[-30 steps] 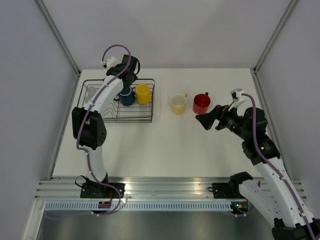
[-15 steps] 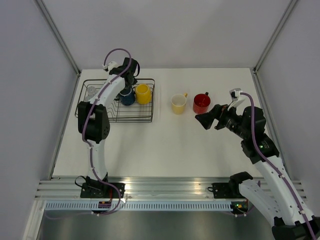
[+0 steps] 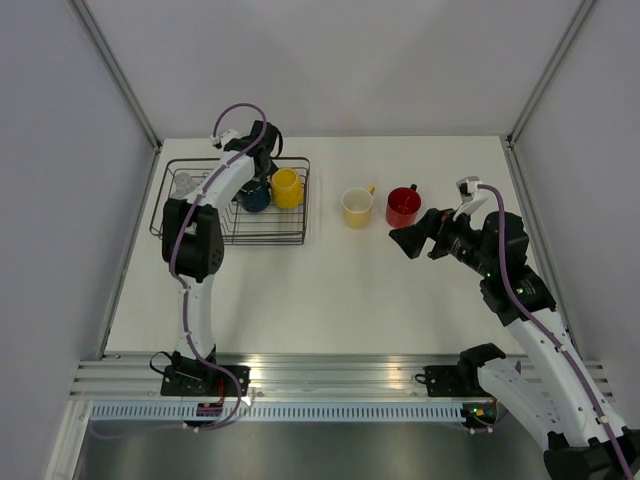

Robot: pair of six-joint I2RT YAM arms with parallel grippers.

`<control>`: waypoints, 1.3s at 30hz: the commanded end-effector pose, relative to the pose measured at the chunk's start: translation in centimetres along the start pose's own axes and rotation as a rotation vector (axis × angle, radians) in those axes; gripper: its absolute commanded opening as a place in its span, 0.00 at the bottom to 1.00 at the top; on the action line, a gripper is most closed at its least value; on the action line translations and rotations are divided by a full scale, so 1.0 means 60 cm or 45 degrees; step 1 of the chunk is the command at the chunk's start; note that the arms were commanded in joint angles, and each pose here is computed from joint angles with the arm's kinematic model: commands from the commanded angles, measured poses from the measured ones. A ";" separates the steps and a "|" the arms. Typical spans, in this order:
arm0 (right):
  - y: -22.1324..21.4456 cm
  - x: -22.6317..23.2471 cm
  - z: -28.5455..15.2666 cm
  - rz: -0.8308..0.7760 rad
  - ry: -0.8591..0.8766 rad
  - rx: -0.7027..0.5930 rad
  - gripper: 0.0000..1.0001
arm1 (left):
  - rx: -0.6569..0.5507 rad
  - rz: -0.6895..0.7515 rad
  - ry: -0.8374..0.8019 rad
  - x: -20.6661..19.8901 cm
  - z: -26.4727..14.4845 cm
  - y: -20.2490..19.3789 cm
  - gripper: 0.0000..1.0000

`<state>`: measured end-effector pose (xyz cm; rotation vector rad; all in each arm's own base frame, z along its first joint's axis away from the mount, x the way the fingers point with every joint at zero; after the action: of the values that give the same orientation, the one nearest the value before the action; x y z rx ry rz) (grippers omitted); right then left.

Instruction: Unload the cups from the dish rack

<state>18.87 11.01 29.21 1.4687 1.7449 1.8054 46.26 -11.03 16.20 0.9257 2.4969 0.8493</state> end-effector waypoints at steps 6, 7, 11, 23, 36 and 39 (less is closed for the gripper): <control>0.004 -0.001 0.007 -0.014 0.026 -0.025 0.98 | 0.054 -0.029 0.033 -0.009 0.035 -0.021 1.00; 0.004 -0.001 0.007 -0.017 0.027 -0.027 0.98 | 0.053 -0.034 0.034 -0.009 0.037 -0.021 1.00; 0.003 -0.002 0.008 -0.018 0.026 -0.025 0.98 | 0.052 -0.030 0.039 -0.007 0.037 -0.021 0.94; 0.002 -0.002 0.010 -0.010 0.035 -0.025 0.98 | -0.022 -0.068 -0.053 -0.006 -0.029 0.030 0.04; 0.005 0.001 0.007 -0.012 0.037 -0.036 0.98 | -0.102 -0.124 -0.233 0.001 -0.129 0.097 0.02; 0.006 0.001 0.008 -0.015 0.040 -0.041 0.98 | -0.103 -0.119 -0.306 0.005 -0.161 0.110 0.02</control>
<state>19.29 11.17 28.57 1.4730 1.7521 1.8044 45.25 -10.93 21.68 0.8679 2.4153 0.7711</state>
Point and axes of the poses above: each gripper's point midway between its finger pads, its own z axis out along the fingers, its own x axis along the line the jaws close on, y = z × x, the point moved 8 cm from there along -z, back along the fingers, and after that the axes turned 1 degree about -z, right-handed, at the moved point
